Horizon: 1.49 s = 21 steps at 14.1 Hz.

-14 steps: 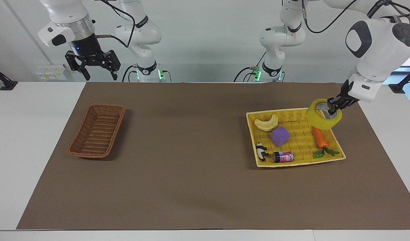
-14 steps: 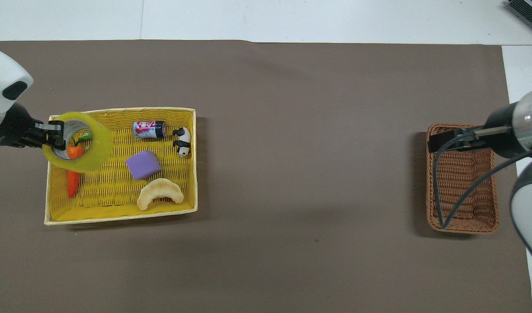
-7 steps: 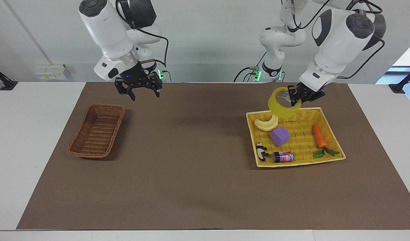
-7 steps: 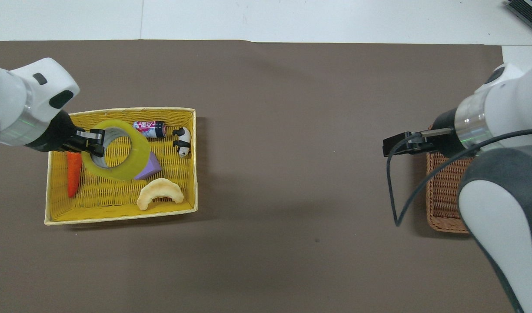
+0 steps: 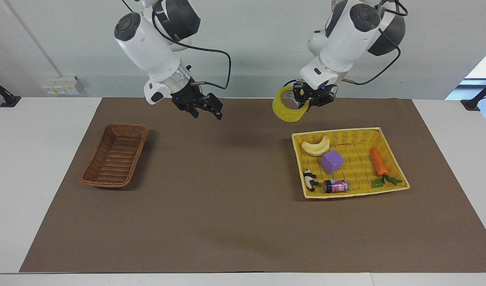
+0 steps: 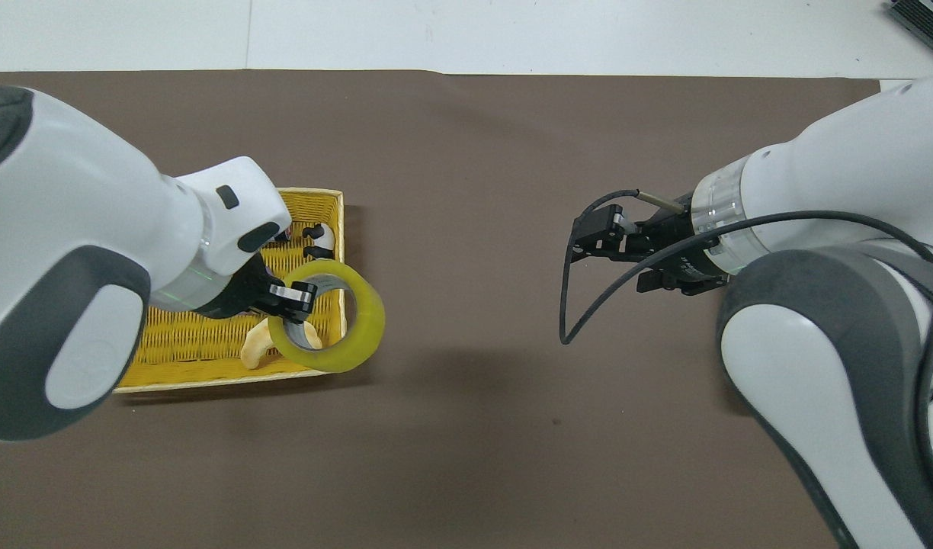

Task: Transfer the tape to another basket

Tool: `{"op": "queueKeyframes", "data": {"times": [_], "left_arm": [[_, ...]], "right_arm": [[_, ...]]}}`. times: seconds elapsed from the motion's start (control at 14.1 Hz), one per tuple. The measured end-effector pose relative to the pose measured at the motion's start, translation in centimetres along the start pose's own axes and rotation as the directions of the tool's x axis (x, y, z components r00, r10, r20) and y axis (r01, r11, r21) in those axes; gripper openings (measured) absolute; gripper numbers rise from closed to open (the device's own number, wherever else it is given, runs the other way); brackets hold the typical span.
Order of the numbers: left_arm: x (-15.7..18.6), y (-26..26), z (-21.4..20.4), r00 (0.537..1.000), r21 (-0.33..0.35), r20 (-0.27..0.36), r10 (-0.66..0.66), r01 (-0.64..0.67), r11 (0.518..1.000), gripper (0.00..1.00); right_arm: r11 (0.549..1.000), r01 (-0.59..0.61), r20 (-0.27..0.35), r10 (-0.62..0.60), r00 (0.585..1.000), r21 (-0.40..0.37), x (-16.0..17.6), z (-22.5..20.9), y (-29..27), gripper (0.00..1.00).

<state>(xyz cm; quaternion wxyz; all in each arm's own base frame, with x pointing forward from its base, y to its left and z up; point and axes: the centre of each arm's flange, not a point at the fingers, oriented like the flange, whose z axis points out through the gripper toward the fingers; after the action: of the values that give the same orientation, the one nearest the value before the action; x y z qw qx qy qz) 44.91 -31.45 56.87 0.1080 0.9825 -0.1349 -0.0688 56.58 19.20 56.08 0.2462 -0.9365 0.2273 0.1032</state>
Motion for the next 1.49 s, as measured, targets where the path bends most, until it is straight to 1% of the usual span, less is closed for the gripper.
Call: {"op": "queueKeyframes", "data": {"times": [0.21, 0.28, 0.35, 0.42, 0.57, 0.64, 0.85, 1.06, 1.35, 1.49], "left_arm": [[-0.3, 2.8, 1.1, 0.999, -0.053, -0.040, 0.031, -0.033, 0.998, 0.21], [-0.3, 3.5, 1.3, 0.998, -0.072, -0.053, 0.036, -0.039, 0.997, 0.21], [-0.3, 4.1, 1.4, 0.997, -0.094, -0.066, 0.037, -0.043, 0.995, 0.21], [-0.2, 4.4, 1.5, 0.996, -0.109, -0.077, 0.036, -0.044, 0.993, 0.21], [-0.2, 4.8, 1.8, 0.996, -0.131, -0.081, 0.024, -0.035, 0.991, 0.21], [-0.1, 4.9, 1.9, 0.997, -0.137, -0.081, 0.011, -0.022, 0.990, 0.21], [0.3, 4.9, 1.9, 0.995, -0.152, -0.092, -0.036, 0.022, 0.988, 0.21], [0.4, 5.2, 1.8, 0.991, -0.177, -0.100, -0.086, 0.068, 0.982, 0.21], [0.2, 5.8, 1.8, 0.988, -0.188, -0.097, -0.121, 0.101, 0.977, 0.21], [0.2, 5.8, 1.8, 0.986, -0.190, -0.094, -0.137, 0.118, 0.975, 0.21]], "right_arm": [[1.000, -0.007, 0.021, 0.007, 1.000, 0.006, 0.6, 0.9, 0.1, 1.00], [1.000, 0.022, 0.025, -0.022, 0.999, 0.003, 0.6, 1.1, 0.1, 1.00], [0.997, 0.078, 0.039, -0.077, 0.996, -0.003, 0.5, 1.2, 0.3, 1.00], [0.991, 0.136, 0.067, -0.136, 0.988, -0.007, 0.4, 1.3, 0.6, 1.00], [0.972, 0.231, 0.129, -0.233, 0.964, 0.033, 0.3, 1.0, 1.6, 1.00], [0.965, 0.256, 0.142, -0.262, 0.955, 0.054, 0.1, 0.7, 2.2, 1.00], [0.944, 0.303, 0.158, -0.322, 0.934, 0.130, -1.2, 0.2, 3.5, 1.00], [0.939, 0.289, 0.147, -0.318, 0.937, 0.189, -2.8, 0.8, 4.0, 1.00], [0.931, 0.275, 0.149, -0.315, 0.937, 0.240, -4.3, 1.6, 3.5, 1.00], [0.928, 0.283, 0.133, -0.321, 0.938, 0.244, -5.0, 2.3, 3.1, 1.00]]}}
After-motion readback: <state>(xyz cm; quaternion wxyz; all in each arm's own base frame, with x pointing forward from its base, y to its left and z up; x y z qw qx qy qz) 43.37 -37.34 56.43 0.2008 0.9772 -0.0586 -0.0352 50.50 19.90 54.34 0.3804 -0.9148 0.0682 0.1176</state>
